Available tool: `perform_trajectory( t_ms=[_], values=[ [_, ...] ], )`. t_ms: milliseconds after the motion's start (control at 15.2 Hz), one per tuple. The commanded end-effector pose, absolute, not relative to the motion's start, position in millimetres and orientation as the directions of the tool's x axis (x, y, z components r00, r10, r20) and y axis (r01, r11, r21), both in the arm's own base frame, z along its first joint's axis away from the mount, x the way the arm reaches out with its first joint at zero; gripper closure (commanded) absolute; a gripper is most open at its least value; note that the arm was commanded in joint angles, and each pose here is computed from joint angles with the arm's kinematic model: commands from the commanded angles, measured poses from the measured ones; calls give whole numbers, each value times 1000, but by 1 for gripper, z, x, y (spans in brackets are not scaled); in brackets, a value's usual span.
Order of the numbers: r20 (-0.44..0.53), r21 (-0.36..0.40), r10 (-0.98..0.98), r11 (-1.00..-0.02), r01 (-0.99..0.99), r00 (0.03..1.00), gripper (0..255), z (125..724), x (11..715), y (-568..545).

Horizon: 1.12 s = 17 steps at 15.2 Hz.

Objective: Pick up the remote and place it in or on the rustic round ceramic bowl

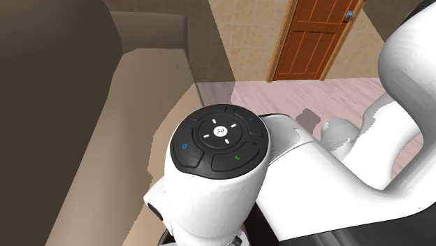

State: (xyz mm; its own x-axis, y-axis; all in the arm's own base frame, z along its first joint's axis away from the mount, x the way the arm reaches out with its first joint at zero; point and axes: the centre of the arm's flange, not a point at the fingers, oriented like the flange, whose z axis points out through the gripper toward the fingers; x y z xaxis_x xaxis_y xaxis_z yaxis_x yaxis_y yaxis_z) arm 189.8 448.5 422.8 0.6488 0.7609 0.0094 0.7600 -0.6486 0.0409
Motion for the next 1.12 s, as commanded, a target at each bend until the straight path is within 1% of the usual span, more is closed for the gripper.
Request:
perform_trajectory(
  t_ms=[0, 264, 528, 1056],
  values=[
    [10, 41, 761, -649, 760, 649, 0, 423, 190, 448],
    [10, 41, 761, -649, 760, 649, 0, 423, 190, 448],
    [10, 41, 761, -649, 760, 649, 0, 473, 188, 449],
    [10, 41, 761, -649, 760, 649, 0, 473, 188, 449]
  ],
)
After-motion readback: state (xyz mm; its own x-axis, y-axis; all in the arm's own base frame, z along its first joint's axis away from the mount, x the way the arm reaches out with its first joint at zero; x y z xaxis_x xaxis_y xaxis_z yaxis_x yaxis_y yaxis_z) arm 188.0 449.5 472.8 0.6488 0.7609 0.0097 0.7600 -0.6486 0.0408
